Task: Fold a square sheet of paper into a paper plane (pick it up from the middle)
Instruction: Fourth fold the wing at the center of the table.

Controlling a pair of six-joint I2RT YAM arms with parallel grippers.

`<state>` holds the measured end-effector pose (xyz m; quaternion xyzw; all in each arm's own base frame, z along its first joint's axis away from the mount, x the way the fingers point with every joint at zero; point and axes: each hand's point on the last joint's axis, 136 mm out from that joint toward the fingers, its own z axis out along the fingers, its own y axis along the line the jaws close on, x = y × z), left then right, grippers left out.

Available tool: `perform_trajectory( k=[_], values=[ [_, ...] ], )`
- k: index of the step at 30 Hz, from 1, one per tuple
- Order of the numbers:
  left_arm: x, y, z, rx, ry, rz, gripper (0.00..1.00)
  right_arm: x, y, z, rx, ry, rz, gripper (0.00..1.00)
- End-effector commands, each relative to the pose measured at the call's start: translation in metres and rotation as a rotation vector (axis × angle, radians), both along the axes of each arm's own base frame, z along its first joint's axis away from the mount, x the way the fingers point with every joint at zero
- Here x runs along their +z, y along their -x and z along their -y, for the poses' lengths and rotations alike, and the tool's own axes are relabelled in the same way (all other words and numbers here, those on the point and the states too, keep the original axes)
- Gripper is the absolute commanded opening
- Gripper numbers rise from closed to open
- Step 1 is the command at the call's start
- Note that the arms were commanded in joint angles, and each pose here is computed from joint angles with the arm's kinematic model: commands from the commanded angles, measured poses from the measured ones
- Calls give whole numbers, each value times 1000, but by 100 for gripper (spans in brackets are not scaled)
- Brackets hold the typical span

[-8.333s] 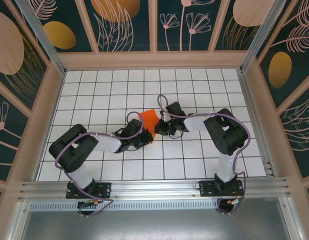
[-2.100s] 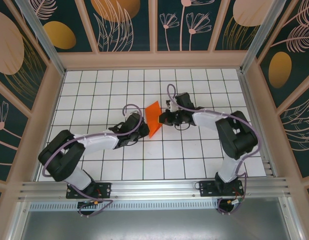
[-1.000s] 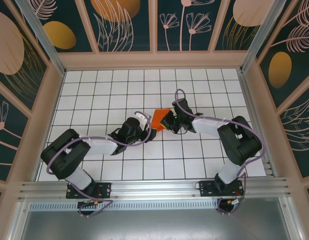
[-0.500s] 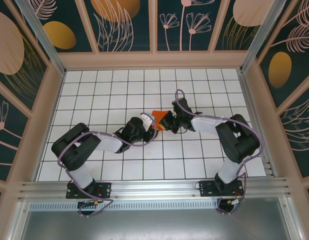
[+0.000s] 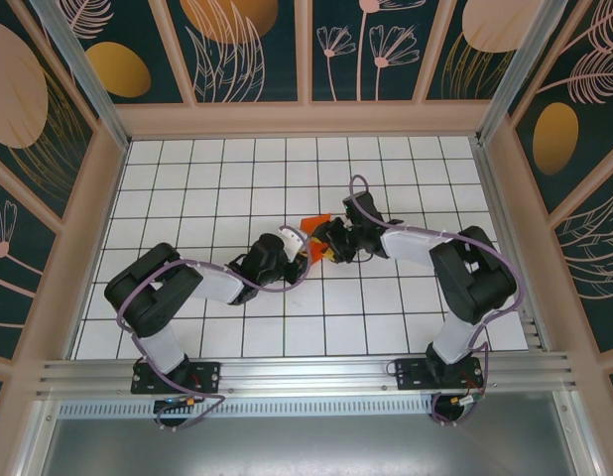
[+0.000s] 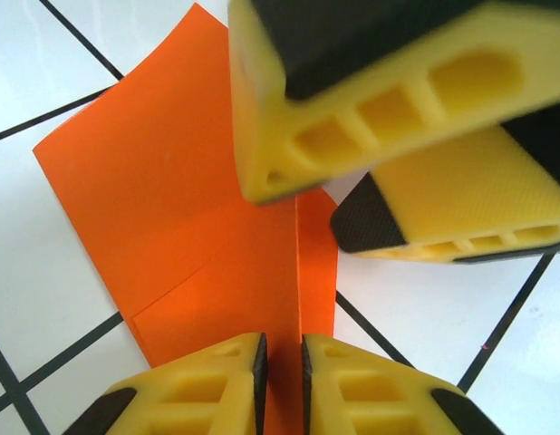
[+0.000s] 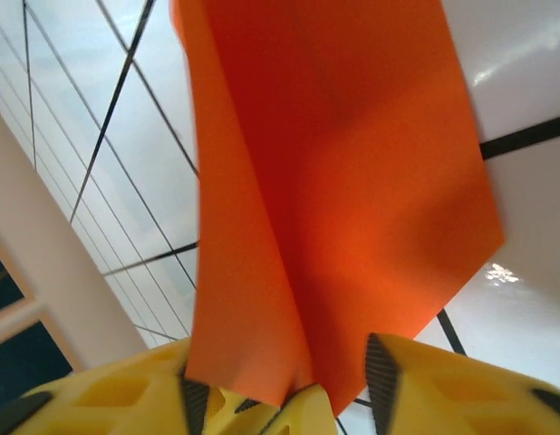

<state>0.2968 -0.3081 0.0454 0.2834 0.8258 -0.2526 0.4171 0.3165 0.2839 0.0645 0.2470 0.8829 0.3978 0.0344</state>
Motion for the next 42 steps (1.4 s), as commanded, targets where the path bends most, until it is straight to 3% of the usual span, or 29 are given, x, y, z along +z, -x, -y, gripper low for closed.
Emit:
perform_trajectory(
  k=[1, 6, 12, 21, 31, 42],
  values=[
    [6, 2, 0, 15, 48, 11, 18, 24, -12, 18, -22, 3, 94, 58],
    [10, 6, -1, 50, 122, -36, 13, 37, -18, 23, 89, 22, 252, 59],
    [22, 12, -4, 122, 274, -131, 8, 33, -9, 20, 237, 7, 420, 51],
    [34, 20, 4, 145, 452, -264, 7, 21, 12, 10, 341, -62, 442, 48],
    [22, 22, 8, 149, 461, -321, 6, 8, 14, -1, 428, -58, 440, 49],
    [8, 22, 17, 136, 434, -383, 6, -6, 14, 6, 399, -28, 418, 55]
  ],
)
